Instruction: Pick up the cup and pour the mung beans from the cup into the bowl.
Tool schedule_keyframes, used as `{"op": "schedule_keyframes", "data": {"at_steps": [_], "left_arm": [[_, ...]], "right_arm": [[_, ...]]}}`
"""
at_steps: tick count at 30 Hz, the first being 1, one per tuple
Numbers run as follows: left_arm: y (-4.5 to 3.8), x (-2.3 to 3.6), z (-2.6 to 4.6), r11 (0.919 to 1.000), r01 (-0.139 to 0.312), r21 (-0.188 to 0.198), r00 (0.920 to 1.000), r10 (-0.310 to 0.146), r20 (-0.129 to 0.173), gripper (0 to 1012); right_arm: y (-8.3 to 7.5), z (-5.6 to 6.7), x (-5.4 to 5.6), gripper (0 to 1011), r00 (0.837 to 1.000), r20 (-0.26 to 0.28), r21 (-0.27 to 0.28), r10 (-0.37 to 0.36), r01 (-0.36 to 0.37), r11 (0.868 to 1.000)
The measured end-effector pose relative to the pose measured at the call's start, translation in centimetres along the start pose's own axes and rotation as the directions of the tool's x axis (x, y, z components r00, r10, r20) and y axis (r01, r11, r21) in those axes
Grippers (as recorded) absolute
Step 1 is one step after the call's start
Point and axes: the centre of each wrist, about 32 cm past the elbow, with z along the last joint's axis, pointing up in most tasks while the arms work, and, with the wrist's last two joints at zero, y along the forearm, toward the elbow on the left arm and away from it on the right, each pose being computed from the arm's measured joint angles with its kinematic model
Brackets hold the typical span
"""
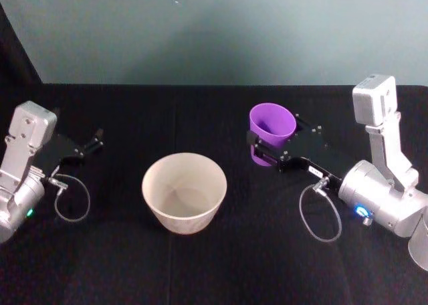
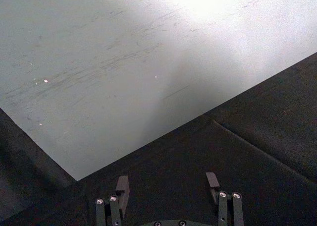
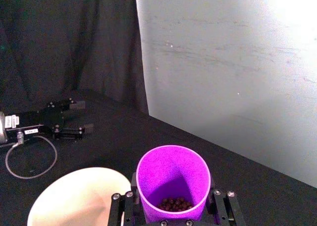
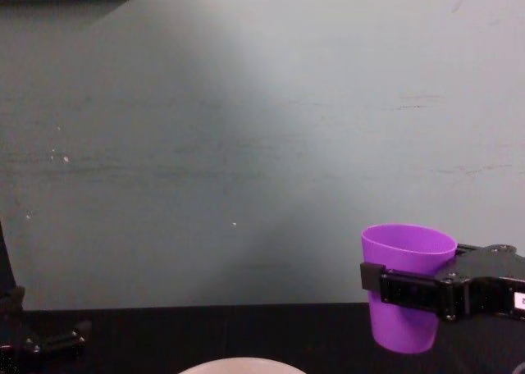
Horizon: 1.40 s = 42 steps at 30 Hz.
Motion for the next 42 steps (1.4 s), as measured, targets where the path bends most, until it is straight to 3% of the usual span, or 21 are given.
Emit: {"op": "schedule_keyframes", "data": {"at_steps": [42], "left_arm": [[0.0, 0.0, 0.0, 1.0, 0.0, 0.0, 1.0, 0.0, 0.0, 1000]], "right_arm": [[0.0, 0.0, 0.0, 726, 1.0, 0.0, 0.0, 0.0, 0.0, 1.0]]}}
